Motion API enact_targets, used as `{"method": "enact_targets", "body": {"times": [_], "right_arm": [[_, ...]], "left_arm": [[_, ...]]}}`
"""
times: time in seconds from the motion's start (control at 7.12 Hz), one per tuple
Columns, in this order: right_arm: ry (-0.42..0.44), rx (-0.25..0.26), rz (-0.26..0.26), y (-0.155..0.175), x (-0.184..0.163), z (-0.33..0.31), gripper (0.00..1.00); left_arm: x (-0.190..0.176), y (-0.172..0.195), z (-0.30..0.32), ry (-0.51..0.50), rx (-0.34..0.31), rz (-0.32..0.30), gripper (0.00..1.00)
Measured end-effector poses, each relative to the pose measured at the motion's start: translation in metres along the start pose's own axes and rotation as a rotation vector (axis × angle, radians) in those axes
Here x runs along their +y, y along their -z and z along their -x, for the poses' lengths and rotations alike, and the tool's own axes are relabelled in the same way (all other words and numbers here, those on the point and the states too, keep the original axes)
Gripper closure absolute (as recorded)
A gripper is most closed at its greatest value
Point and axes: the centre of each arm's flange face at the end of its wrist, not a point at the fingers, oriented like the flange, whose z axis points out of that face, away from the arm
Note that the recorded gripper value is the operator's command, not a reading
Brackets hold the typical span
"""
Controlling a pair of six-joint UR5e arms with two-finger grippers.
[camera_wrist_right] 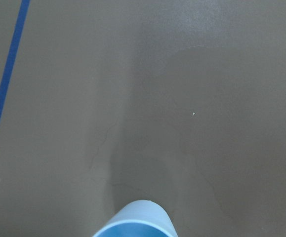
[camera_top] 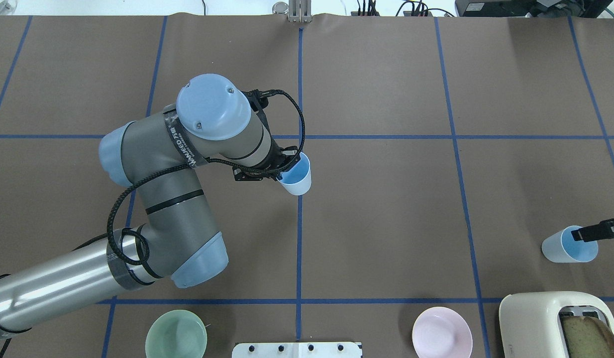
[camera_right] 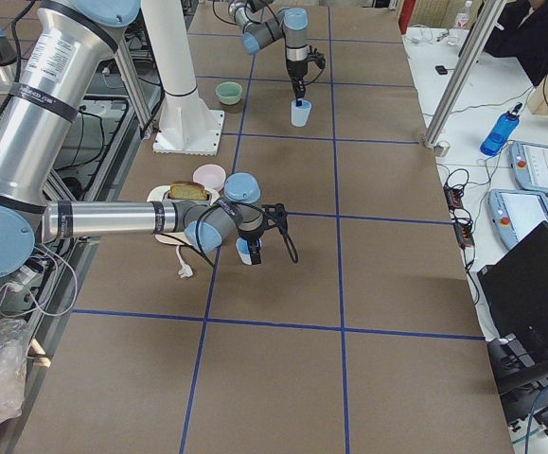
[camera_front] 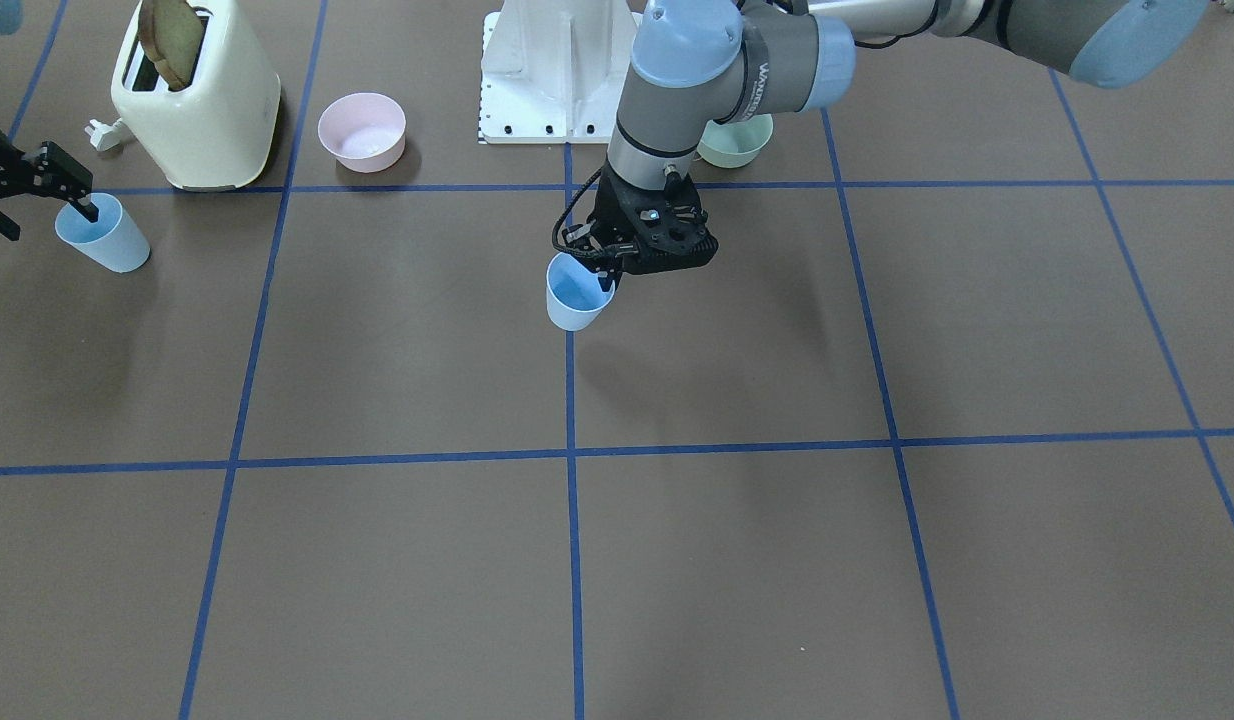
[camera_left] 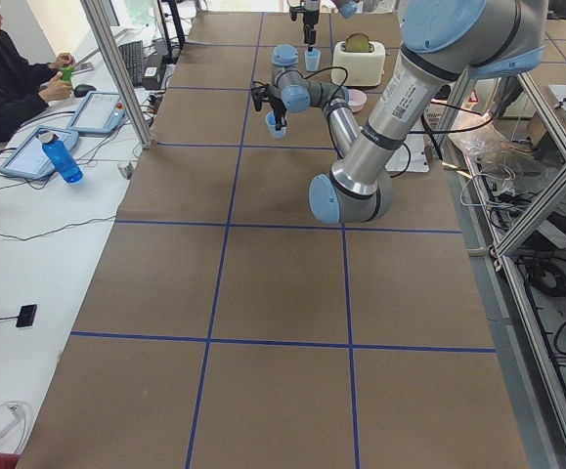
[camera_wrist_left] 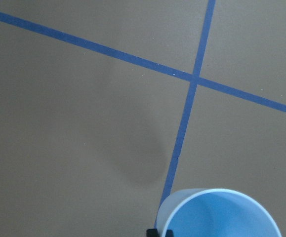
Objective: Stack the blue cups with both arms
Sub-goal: 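Hold the cup at center with left gripper while right grasps other cup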
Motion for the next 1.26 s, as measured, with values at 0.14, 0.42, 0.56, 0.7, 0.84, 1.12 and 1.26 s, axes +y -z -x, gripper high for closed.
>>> {"method": "enact_targets", "body": {"times": [0.14, 0.42, 0.56, 0.7, 0.84, 1.12, 1.26], "right_arm": [[0.001, 0.011, -0.001, -0.003, 0.001, -0.003, 0.02], [0.004, 0.029, -0.003, -0.009, 0.001, -0.007, 0.06], [0.004, 0.033, -0.002, -0.011, 0.001, -0.008, 0.10], [0.005, 0.034, -0.001, -0.012, 0.001, -0.008, 0.17], [0.005, 0.035, 0.001, -0.013, 0.001, -0.008, 0.21], [0.011, 0.035, 0.011, -0.017, 0.003, -0.006, 0.28], [0.016, 0.034, 0.017, -0.019, 0.004, -0.005, 0.41]], "left_arm": [[0.000, 0.000, 0.000, 0.000, 0.000, 0.000, 1.00], [0.000, 0.000, 0.000, -0.001, -0.001, 0.000, 1.00], [0.000, 0.000, 0.000, -0.001, -0.001, 0.000, 1.00], [0.000, -0.001, 0.000, 0.000, -0.001, 0.000, 1.00], [0.000, -0.001, 0.000, 0.000, -0.002, 0.000, 1.00], [-0.001, -0.002, 0.001, 0.000, -0.004, -0.001, 1.00], [-0.001, -0.003, 0.001, 0.001, -0.006, -0.001, 1.00]]}}
